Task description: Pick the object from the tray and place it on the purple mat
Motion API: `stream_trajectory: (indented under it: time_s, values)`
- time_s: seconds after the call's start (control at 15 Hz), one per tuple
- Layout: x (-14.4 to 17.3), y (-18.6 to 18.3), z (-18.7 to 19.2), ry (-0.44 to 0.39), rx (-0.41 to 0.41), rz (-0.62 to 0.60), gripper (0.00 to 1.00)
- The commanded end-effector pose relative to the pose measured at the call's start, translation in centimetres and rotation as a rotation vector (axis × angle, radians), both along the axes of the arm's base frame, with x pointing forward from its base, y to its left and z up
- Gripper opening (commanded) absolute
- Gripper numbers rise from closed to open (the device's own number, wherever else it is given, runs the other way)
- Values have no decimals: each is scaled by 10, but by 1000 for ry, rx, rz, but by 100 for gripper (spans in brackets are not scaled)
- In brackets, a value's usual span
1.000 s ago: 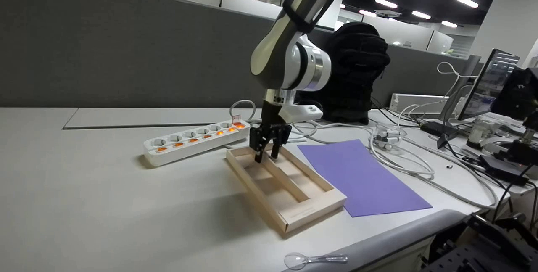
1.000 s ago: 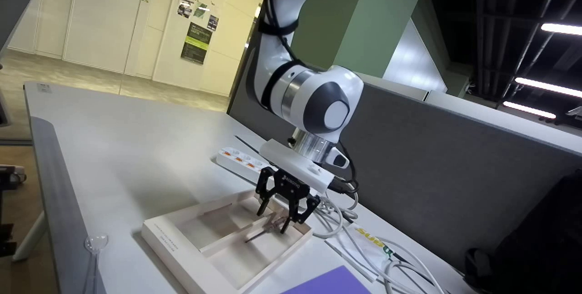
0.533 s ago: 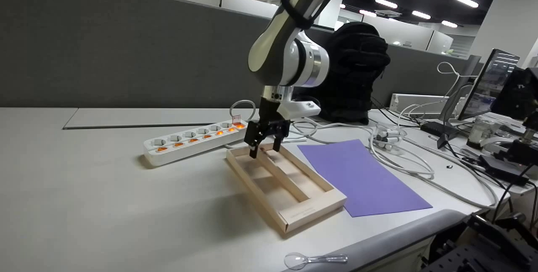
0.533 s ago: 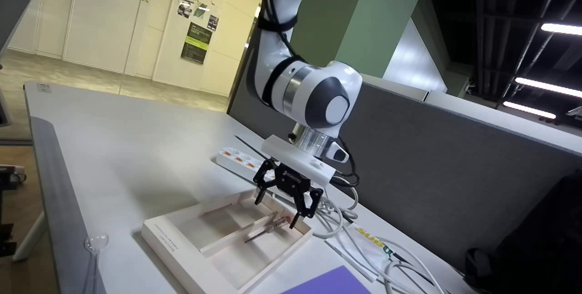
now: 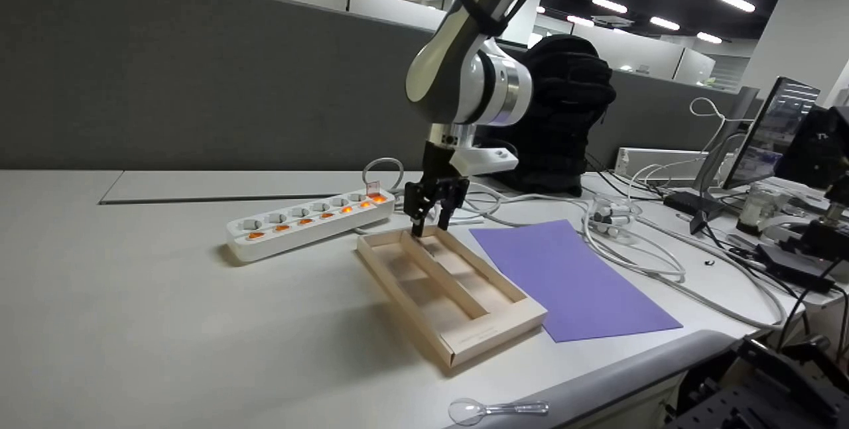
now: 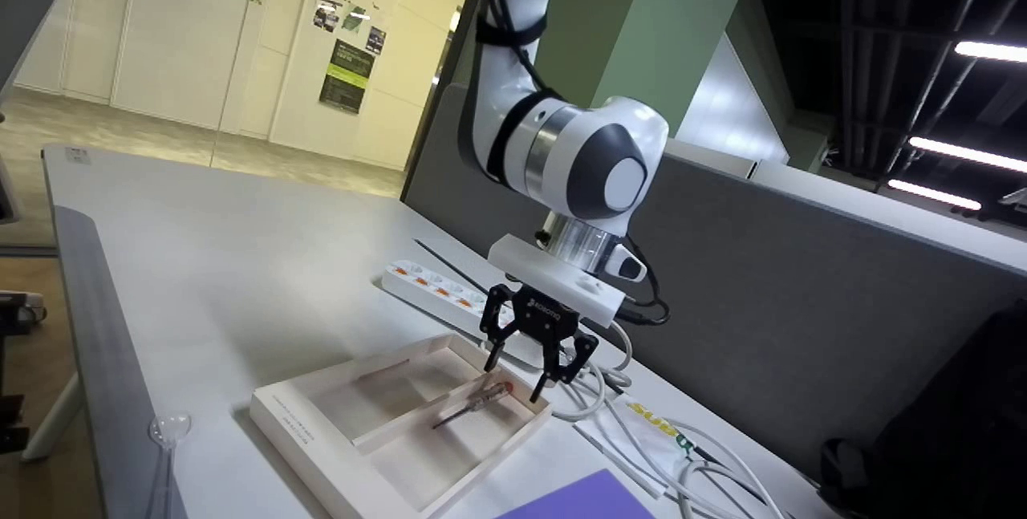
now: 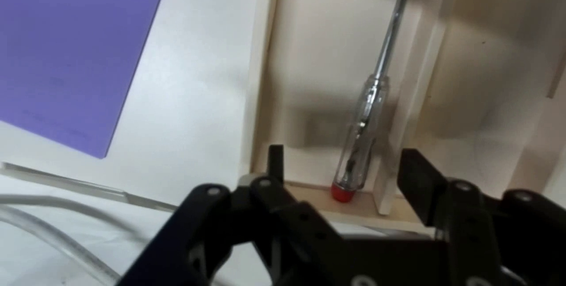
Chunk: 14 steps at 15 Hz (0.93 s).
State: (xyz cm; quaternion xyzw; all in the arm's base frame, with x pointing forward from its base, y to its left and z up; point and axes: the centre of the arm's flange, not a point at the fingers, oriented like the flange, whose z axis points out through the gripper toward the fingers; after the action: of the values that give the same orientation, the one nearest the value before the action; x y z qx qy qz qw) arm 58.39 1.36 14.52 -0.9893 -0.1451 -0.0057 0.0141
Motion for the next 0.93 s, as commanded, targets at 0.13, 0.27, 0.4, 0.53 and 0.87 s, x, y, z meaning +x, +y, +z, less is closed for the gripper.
stream_trajectory:
  time_s: [0.13,0.27,0.4,0.53,0.87]
  values:
    - [-1,-8,8,1,-14,-9,25]
    - [-1,-6,5,9,-13,-6,12]
    - [-1,-6,2,20,-11,-4,49]
    - [-1,-6,-2,28,-12,-5,55]
    - [-3,-4,-14,44,-17,-3,37]
